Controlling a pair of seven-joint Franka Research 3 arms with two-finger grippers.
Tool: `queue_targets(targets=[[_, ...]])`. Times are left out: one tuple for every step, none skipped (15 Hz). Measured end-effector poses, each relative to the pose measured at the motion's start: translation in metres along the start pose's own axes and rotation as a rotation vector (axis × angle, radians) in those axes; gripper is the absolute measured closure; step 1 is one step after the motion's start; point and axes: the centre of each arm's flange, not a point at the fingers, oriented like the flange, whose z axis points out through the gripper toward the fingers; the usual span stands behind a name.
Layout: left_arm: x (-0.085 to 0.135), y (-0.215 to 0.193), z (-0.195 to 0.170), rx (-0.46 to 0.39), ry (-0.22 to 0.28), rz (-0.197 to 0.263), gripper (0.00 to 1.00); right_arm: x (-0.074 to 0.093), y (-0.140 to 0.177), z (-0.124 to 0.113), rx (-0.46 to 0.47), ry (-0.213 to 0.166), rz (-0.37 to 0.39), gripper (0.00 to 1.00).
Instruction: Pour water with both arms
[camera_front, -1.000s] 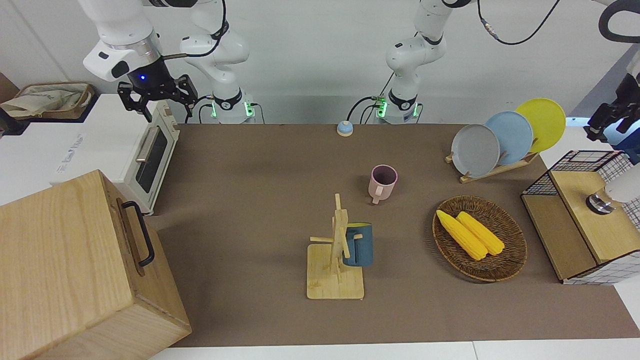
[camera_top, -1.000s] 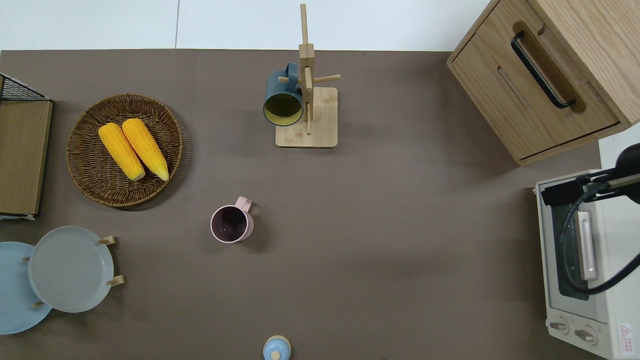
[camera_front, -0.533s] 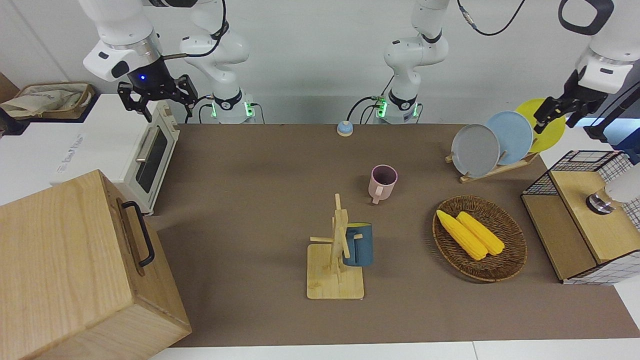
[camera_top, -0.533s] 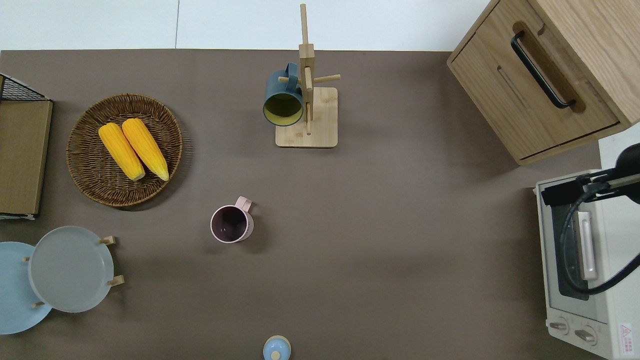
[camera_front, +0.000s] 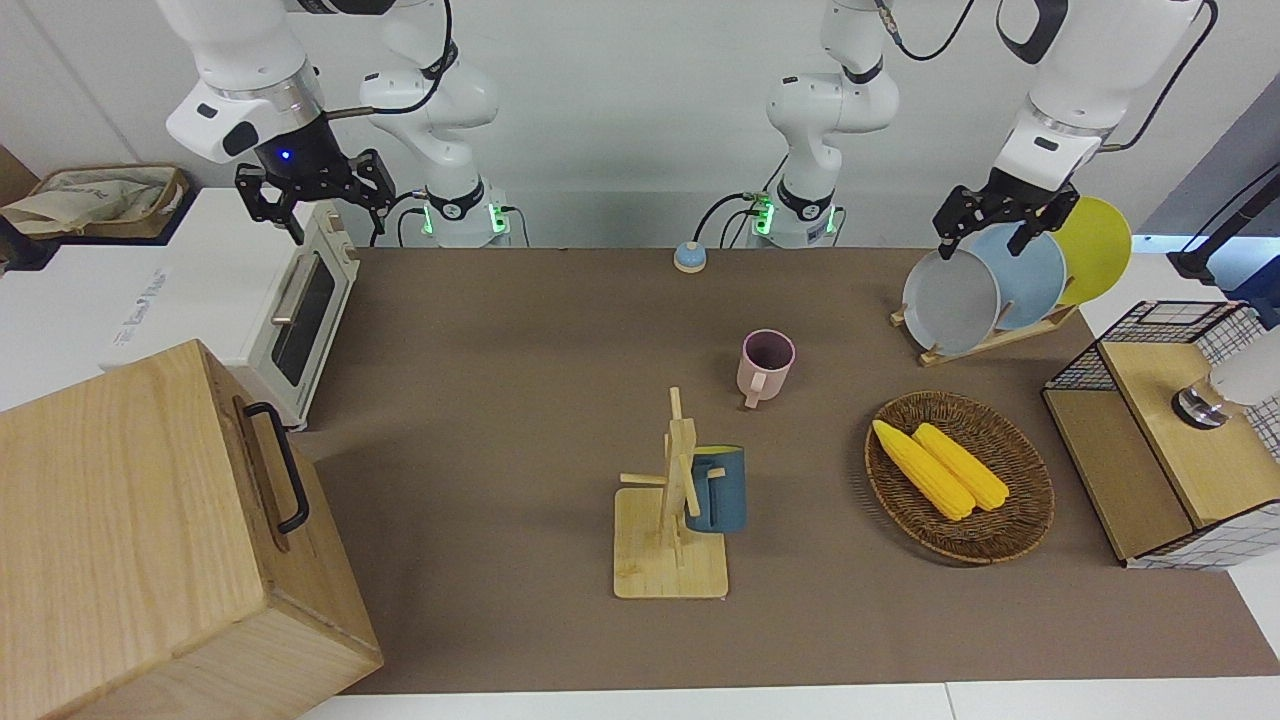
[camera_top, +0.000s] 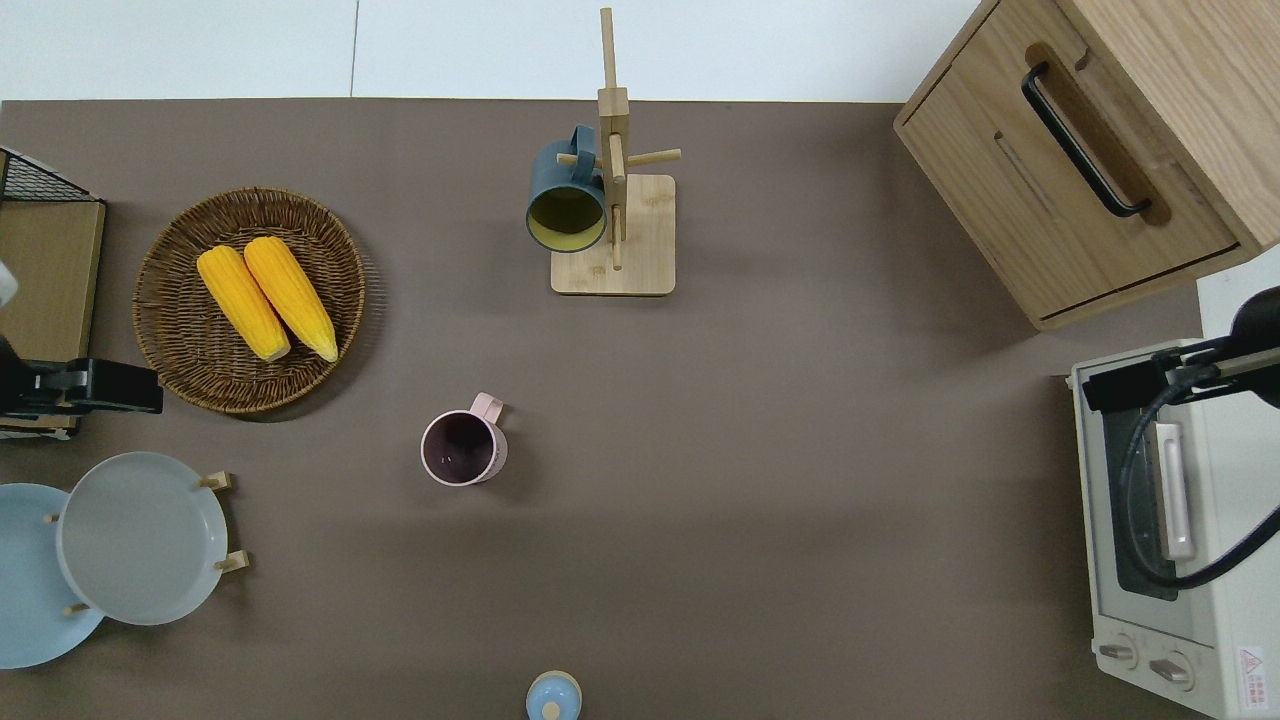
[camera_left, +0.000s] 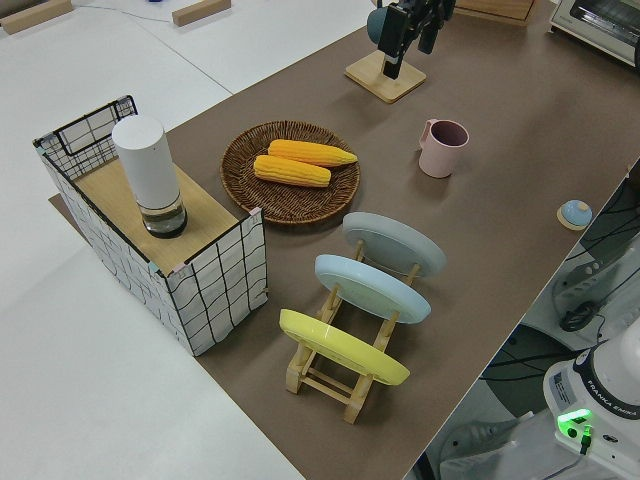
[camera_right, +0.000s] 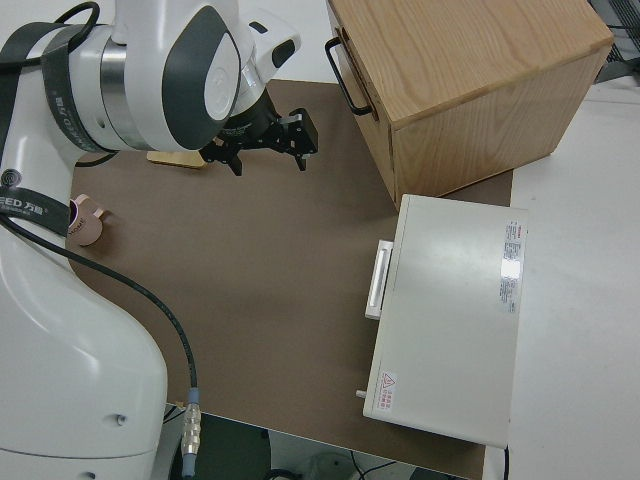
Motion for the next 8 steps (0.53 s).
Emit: queue_targets(targets=[[-0.001, 0.007, -0.001, 0.0, 0.002, 0.013, 0.0, 0.0, 0.0, 0.0, 0.0, 0.0, 0.0, 0.01], [-0.001, 0.014, -0.002, 0.0, 0.002, 0.024, 0.0, 0.0, 0.0, 0.0, 0.0, 0.0, 0.0, 0.01], [-0.002, 0.021, -0.002, -0.005, -0.001, 0.038, 0.0, 0.0, 0.0, 0.0, 0.0, 0.0, 0.0, 0.01], [-0.003, 0.028, -0.004, -0.016, 0.002, 0.048, 0.0, 0.0, 0.0, 0.0, 0.0, 0.0, 0.0, 0.01], [-0.004, 0.033, -0.006, -0.037, -0.001, 0.054, 0.0, 0.0, 0.0, 0.0, 0.0, 0.0, 0.0, 0.01], [-0.006, 0.039, -0.01, -0.061, -0.007, 0.061, 0.0, 0.0, 0.0, 0.0, 0.0, 0.0, 0.0, 0.01], [-0.01, 0.043, -0.015, -0.078, -0.019, 0.068, 0.0, 0.0, 0.0, 0.0, 0.0, 0.0, 0.0, 0.01], [-0.012, 0.044, -0.017, -0.083, -0.023, 0.072, 0.0, 0.0, 0.0, 0.0, 0.0, 0.0, 0.0, 0.01]])
